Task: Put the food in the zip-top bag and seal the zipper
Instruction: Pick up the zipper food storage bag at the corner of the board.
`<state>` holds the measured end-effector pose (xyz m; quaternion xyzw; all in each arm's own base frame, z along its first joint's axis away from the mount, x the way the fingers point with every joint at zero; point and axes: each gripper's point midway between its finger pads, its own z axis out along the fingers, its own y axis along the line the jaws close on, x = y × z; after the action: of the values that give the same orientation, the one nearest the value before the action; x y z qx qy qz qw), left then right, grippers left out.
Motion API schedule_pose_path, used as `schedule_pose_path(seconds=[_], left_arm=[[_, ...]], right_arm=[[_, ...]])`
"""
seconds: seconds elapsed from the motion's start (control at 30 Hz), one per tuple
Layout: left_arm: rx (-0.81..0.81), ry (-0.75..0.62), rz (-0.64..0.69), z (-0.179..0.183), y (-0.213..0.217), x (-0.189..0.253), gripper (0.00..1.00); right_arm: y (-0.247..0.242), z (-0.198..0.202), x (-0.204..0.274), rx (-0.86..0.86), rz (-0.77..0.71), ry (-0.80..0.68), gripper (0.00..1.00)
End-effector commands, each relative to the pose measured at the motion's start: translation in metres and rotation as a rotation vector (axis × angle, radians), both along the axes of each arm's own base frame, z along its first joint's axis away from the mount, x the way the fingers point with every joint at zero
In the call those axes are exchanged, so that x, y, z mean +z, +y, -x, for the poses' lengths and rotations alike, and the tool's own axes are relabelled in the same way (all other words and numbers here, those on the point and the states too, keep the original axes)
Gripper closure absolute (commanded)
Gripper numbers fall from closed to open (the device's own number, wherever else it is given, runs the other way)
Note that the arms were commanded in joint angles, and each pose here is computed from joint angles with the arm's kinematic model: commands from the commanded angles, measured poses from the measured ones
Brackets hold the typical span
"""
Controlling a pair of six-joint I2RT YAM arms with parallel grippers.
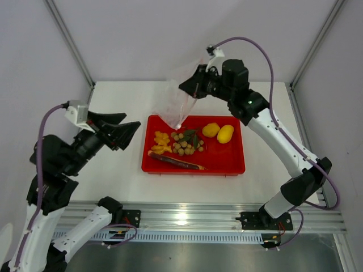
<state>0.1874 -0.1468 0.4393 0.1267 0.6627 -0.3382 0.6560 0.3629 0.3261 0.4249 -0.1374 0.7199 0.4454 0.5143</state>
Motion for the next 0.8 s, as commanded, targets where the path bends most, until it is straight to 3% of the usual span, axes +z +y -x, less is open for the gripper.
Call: schedule_pose_path(seconds=[0.0,0.4,0.57,0.77], left_arm=[[-0.005,0.009,0.003,0.015,0.006,0.007,0.31],[0.035,0.105,-0.047,0.029,0.021,-0.041,0.34],[0.034,0.113,-0.052,0.033,0.023,-0.047,0.35],[0.041,0.056,-0.02,0.043,0.029,-0.032,0.37]], right_arm=[[0.024,0.021,-0.029,0.038,0.1,0.049,1.0],[0.125,0.106,-0.05,0.359,-0.024,0.152,1.0],[0.134,0.119,-0.037,0.428,-0.096,0.155,1.0],[0.108,0.129,0.017,0.355,-0.146,-0.02,1.0]])
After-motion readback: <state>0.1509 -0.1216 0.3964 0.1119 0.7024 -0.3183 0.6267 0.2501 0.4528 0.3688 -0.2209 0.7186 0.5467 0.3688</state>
